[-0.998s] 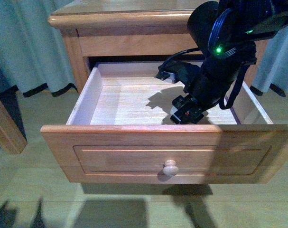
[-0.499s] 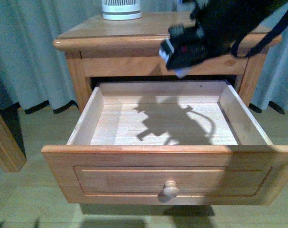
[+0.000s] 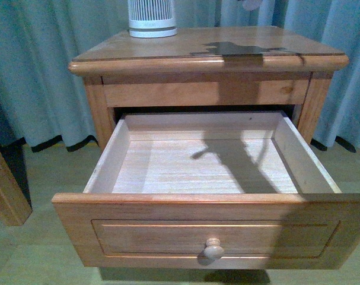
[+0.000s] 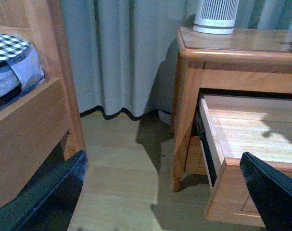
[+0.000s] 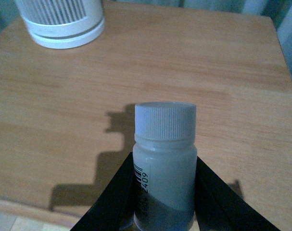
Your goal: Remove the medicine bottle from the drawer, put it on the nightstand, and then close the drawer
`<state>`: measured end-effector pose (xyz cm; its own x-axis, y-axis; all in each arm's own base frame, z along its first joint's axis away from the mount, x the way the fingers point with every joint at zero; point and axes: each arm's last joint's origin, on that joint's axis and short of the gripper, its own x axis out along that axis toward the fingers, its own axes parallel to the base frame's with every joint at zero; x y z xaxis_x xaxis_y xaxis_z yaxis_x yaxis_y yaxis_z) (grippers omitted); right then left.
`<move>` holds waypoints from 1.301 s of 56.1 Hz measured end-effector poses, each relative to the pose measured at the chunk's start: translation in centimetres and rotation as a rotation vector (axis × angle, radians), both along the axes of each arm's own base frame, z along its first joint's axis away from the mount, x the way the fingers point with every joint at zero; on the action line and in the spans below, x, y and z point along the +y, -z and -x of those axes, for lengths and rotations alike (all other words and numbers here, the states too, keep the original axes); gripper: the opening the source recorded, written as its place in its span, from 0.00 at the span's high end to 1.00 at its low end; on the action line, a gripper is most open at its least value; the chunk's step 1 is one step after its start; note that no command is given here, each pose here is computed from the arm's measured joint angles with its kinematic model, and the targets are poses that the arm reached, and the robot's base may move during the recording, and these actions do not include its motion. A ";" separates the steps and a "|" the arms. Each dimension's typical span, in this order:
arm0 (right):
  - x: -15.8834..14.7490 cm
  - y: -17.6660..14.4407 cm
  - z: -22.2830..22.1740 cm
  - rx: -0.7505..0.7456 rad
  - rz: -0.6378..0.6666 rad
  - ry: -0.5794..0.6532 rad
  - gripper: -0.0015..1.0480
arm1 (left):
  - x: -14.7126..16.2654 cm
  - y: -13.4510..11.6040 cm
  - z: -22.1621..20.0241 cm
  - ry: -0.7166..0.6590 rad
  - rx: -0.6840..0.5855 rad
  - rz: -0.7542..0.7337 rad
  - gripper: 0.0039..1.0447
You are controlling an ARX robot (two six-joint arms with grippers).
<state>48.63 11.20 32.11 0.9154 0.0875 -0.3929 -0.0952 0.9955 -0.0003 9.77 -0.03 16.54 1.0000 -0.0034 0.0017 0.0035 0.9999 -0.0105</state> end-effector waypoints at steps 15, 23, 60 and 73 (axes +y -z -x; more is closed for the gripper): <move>6.1 4.1 -3.3 0.009 0.004 -0.015 0.72 | 0.0 0.0 0.0 0.000 0.000 0.000 0.06; 8.4 4.1 -3.8 -0.035 0.027 -0.044 0.66 | 0.0 0.0 0.0 -0.001 0.000 0.000 0.06; 2.6 -6.0 8.6 -0.344 -0.164 -0.131 0.07 | 0.0 0.0 0.0 0.000 0.000 0.000 0.06; -2.0 -1.2 19.7 -0.237 -0.216 -0.087 0.40 | 0.0 0.0 0.0 -0.001 0.000 0.000 0.06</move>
<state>28.97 9.23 33.34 0.9645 0.2278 -0.1332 -0.2029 0.9629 0.1778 9.77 -0.03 16.54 1.0000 -0.0027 0.0017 0.0027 0.9999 -0.0105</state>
